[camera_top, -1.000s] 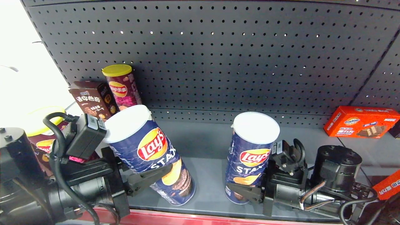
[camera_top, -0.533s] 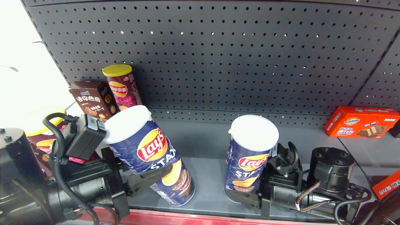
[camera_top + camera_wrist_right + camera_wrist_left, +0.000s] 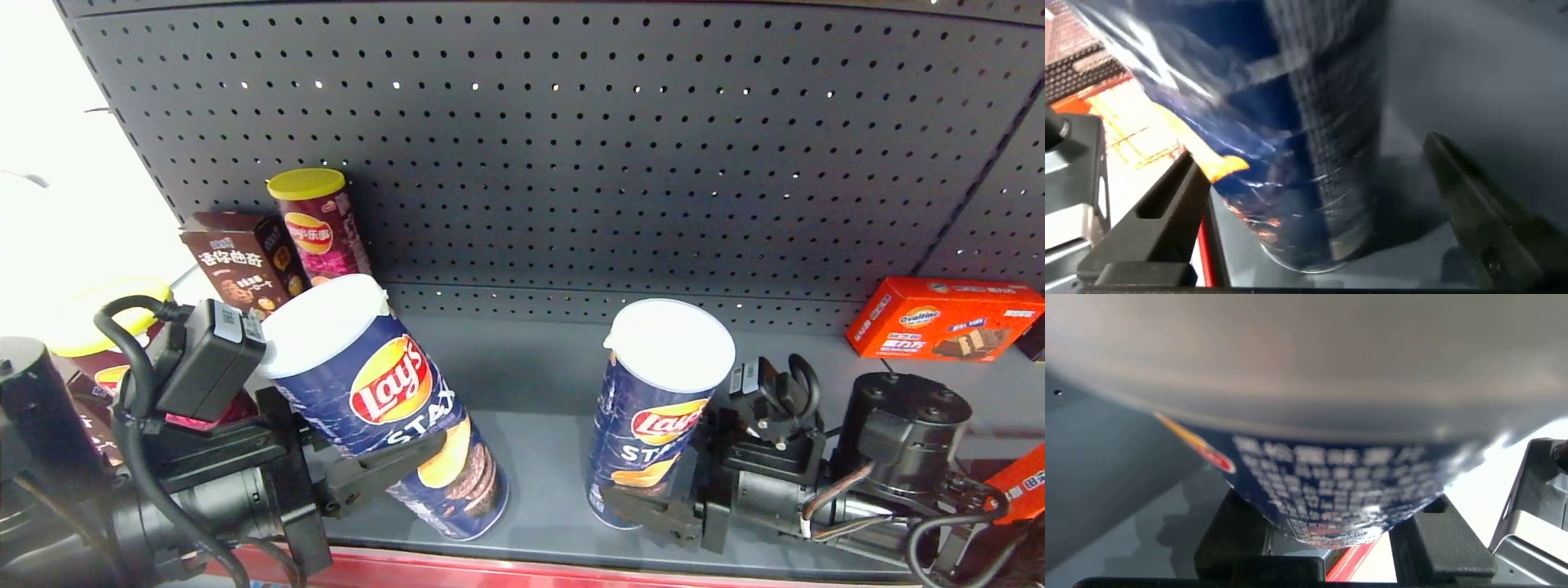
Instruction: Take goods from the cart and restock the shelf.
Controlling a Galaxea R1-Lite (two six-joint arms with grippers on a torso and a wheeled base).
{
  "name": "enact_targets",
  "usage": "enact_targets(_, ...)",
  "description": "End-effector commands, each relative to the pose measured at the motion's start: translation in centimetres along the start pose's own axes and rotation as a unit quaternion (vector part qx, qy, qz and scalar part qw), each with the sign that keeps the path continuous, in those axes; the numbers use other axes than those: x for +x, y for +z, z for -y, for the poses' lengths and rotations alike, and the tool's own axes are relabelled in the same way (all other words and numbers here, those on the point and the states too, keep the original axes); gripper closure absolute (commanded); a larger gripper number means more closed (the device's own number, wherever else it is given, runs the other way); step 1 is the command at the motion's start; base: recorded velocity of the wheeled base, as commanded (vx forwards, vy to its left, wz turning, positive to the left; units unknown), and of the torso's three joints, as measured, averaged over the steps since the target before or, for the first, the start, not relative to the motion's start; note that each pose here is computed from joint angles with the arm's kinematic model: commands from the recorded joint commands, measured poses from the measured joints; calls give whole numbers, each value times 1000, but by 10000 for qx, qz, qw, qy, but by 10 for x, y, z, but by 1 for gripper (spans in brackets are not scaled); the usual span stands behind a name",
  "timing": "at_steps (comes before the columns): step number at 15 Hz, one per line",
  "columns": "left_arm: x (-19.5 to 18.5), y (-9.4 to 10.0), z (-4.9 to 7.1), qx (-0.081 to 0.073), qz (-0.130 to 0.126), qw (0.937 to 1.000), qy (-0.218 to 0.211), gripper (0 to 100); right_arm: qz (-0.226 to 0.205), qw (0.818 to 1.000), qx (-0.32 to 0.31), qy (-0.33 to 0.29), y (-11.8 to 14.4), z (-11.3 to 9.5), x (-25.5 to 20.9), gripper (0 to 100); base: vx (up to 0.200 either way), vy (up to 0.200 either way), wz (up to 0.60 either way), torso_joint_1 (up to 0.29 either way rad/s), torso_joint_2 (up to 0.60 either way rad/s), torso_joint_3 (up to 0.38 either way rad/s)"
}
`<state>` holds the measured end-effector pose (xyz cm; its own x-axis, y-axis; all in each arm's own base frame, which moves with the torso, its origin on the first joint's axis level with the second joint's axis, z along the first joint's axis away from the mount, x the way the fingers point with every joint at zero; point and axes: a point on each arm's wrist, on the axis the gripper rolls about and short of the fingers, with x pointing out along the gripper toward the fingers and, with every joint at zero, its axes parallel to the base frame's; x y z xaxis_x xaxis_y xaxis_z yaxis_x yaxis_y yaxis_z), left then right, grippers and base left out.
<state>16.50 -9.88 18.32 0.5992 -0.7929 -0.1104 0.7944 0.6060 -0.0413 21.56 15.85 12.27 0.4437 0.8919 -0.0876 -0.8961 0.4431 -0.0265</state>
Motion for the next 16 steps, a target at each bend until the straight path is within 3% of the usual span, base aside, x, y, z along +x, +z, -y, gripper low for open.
enact_targets(1,-1,1,1,16,37,10000,3,100,188,9997,-111,-112,12,-4,-19,0,0,0,0,0,0,0)
enact_targets(6,-6,-3,3,-14,-11,10000,-5,100,566,9978,-331,-111,30,-33,-68,0,0,0,0,0,0,0)
enact_targets(10,-11,-6,5,-37,-12,10000,-5,100,754,9955,-446,-356,29,-48,-108,0,0,0,0,0,0,0)
enact_targets(13,-15,-8,7,-40,-18,10000,-5,100,1090,9863,-692,-1025,39,-47,-136,0,0,0,0,0,0,0)
enact_targets(16,-13,1,6,26,142,9999,-12,100,1295,9618,-886,-2246,46,-55,-174,0,0,0,0,0,0,0)
